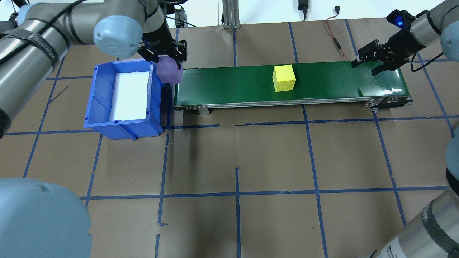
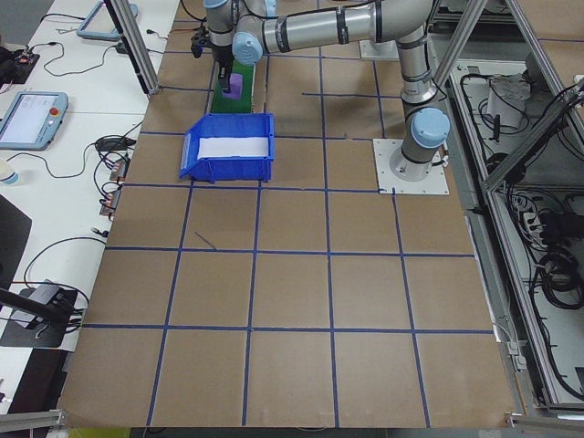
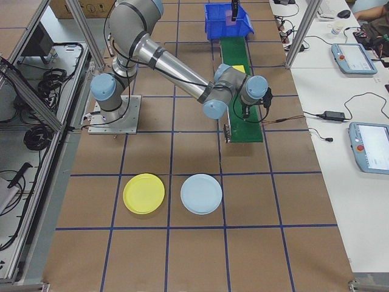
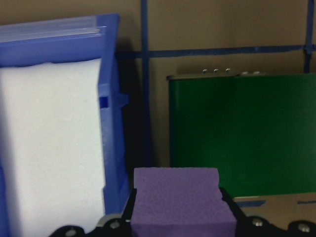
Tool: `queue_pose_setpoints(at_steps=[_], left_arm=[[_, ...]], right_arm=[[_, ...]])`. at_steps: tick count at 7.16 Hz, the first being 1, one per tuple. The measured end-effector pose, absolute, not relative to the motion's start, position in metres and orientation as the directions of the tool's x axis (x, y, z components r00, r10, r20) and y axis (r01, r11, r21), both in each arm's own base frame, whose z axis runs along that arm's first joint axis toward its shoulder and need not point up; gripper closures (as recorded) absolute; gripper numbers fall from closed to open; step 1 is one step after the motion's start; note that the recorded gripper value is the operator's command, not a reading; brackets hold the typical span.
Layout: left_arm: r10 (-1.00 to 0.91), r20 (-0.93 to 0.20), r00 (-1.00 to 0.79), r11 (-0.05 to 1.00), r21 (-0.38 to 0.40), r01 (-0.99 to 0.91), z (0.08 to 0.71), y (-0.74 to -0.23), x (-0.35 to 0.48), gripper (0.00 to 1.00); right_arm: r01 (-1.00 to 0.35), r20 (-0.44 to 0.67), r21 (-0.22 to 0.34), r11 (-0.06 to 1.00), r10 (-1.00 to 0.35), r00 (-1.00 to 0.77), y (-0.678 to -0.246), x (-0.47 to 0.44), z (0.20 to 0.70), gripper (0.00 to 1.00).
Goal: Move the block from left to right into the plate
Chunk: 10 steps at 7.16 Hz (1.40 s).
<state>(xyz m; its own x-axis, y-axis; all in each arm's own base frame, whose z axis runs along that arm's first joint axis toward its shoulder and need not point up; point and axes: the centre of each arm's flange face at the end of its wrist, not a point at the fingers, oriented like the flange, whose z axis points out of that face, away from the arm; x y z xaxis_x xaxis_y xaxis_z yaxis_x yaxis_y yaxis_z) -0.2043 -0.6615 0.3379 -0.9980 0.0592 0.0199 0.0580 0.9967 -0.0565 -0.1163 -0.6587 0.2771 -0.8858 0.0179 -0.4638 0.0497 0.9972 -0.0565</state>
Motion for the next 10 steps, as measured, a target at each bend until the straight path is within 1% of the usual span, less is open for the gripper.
queue_pose_setpoints(at_steps=[2,3,5,6,7,8,10], left_arm=[[0.075,0.024,-0.997,0.995,-0.060,0.074,0.297,-0.665,-0.229,0.55],[0.078,0.026,-0.997,0.994,-0.080,0.076,0.282,-0.667,-0.232,0.01],[0.079,0.027,-0.997,0.993,-0.090,0.076,0.268,-0.667,-0.233,0.00],[0.079,0.028,-0.996,0.992,-0.097,0.076,0.271,-0.664,-0.235,0.00],[0.073,0.040,-0.997,0.990,-0.120,0.068,0.294,-0.658,-0.239,0.00],[0.065,0.062,-0.996,0.989,-0.138,0.056,0.341,-0.639,-0.244,0.00],[0.068,0.082,-0.994,0.992,-0.116,0.058,0.444,-0.573,-0.240,0.00]], right_arm=[[0.054,-0.465,-0.053,0.997,0.023,-0.885,-0.658,-0.116,0.276,0.00],[0.054,-0.466,-0.051,0.997,0.024,-0.884,-0.658,-0.116,0.275,0.00],[0.054,-0.466,-0.050,0.997,0.024,-0.884,-0.658,-0.116,0.275,0.00],[0.054,-0.467,-0.051,0.997,0.024,-0.884,-0.658,-0.116,0.275,0.00],[0.054,-0.467,-0.051,0.997,0.024,-0.884,-0.658,-0.116,0.275,0.00],[0.054,-0.467,-0.051,0.997,0.024,-0.884,-0.658,-0.116,0.275,0.00],[0.054,-0.467,-0.050,0.997,0.024,-0.884,-0.657,-0.116,0.275,0.00]])
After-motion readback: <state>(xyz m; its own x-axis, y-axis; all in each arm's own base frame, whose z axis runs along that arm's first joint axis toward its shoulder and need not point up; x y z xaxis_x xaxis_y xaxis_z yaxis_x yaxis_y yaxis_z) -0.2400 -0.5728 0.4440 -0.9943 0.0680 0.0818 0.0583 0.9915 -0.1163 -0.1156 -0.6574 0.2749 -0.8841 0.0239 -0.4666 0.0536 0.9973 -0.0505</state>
